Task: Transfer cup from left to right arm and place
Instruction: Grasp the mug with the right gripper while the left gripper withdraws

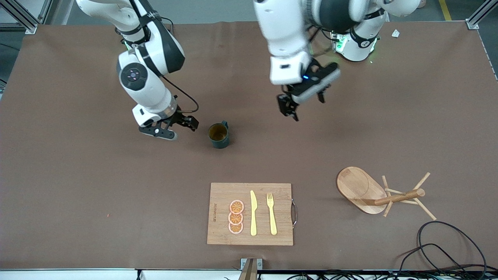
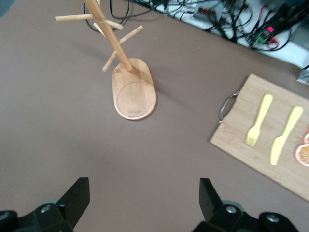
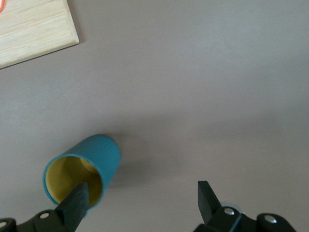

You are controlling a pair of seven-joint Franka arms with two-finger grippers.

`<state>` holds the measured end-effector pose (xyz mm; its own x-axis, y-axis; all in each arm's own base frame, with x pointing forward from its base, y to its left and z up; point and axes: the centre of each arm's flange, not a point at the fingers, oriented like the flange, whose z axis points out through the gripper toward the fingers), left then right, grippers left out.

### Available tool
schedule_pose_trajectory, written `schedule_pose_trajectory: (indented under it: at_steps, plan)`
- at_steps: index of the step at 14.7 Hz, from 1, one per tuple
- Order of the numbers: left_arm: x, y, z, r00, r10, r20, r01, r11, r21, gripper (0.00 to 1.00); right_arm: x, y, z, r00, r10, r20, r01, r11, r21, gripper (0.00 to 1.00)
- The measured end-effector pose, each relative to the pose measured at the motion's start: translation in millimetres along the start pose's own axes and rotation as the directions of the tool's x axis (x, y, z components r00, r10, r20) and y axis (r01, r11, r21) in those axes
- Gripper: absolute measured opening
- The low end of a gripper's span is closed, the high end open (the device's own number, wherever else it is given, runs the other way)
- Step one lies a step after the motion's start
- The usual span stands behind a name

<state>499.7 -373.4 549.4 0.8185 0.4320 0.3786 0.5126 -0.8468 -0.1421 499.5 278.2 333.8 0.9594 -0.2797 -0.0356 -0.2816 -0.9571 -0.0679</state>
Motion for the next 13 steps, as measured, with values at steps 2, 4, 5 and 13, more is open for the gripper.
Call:
schedule_pose_trajectory:
  at_steps: [2, 4, 5, 13]
  plan:
    - [52.3, -38.2, 3.7, 0.996, 0.057, 0.062, -0.056, 0.998, -0.008, 1.0, -4.7, -10.7, 18.7, 1.0, 0.021, -0.01, -0.021, 1.0, 0.004, 1.0]
    - [98.5, -79.1, 1.8, 0.986, 0.116, 0.116, -0.112, 0.993, -0.038, 1.0, -7.6, -18.2, 36.2, 0.999, 0.028, -0.019, -0.028, 1.0, 0.008, 1.0]
    - [118.1, -98.0, 0.5, 0.98, 0.134, 0.147, -0.126, 0.99, -0.061, 1.0, -9.7, -22.3, 44.1, 0.999, 0.03, -0.024, -0.03, 0.999, 0.011, 1.0]
    - [213.8, -220.2, 22.6, 0.905, 0.321, 0.278, -0.257, 0.935, -0.243, 1.0, -33.5, -47.2, 87.1, 0.999, 0.01, -0.035, -0.009, 1.0, 0.012, 0.89]
